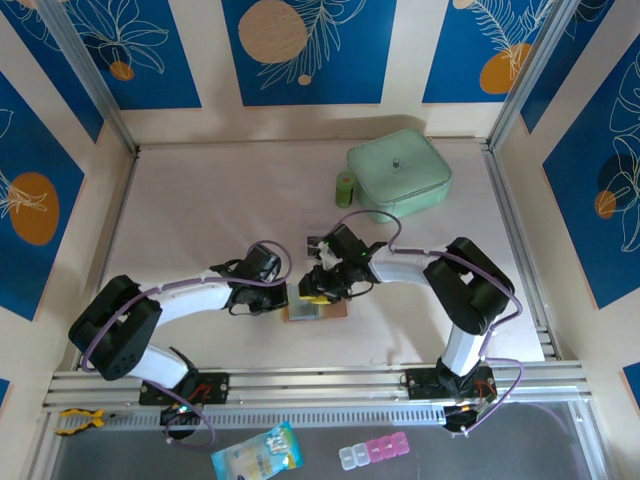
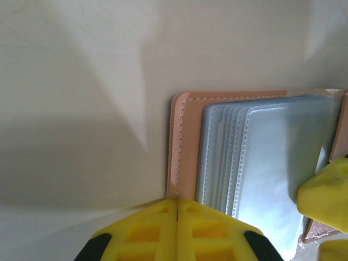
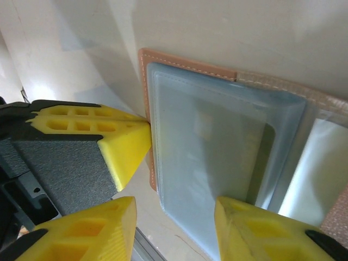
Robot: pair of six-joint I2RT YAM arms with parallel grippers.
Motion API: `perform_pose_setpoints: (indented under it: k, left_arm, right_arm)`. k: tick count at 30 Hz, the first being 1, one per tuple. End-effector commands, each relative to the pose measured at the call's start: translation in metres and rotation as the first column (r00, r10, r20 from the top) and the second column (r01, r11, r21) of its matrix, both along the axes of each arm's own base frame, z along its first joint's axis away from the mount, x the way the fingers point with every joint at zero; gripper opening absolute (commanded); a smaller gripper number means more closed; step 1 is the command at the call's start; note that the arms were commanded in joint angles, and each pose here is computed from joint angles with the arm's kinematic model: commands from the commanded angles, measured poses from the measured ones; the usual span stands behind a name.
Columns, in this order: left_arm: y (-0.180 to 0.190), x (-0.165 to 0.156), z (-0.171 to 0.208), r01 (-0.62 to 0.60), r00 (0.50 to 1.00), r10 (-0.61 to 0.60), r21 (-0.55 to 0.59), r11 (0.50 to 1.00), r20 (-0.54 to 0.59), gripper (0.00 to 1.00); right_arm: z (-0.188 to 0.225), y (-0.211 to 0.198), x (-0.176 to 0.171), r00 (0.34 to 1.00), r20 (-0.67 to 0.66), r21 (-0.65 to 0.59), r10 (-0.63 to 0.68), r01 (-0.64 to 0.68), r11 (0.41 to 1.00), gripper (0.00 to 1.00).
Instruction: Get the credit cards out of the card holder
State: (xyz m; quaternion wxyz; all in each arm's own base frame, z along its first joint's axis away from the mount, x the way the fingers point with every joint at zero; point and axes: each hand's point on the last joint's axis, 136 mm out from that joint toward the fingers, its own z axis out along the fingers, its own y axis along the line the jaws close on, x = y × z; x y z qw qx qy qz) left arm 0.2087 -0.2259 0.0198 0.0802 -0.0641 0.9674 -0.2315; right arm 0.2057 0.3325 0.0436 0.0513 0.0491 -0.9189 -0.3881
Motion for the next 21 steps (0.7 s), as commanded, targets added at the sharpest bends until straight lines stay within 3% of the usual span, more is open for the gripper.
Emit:
perform_pose_setpoints:
  k: [1, 12, 21]
  left_arm:
    - [0.008, -0.012, -0.011, 0.003, 0.999, -0.001, 0.037, 0.999, -0.044, 0.02]
    - [0.012, -0.013, -0.011, 0.005, 0.999, -0.003, 0.059, 0.998, -0.041, 0.01]
    - [0.010, -0.010, -0.006, 0.005, 1.000, -0.003, 0.055, 0.998, -0.028, 0.01]
  right_arm:
    - [0.001, 0.003, -0.002, 1.000, -0.021, -0.013, 0.014, -0.014, 1.000, 0.40]
    - [-0.003, -0.017, -0.002, 1.000, 0.005, -0.100, -0.011, 0.012, 0.995, 0.39]
    - [-0.003, -0.024, -0.001, 1.000, 0.002, -0.081, -0.027, 0.027, 0.996, 0.39]
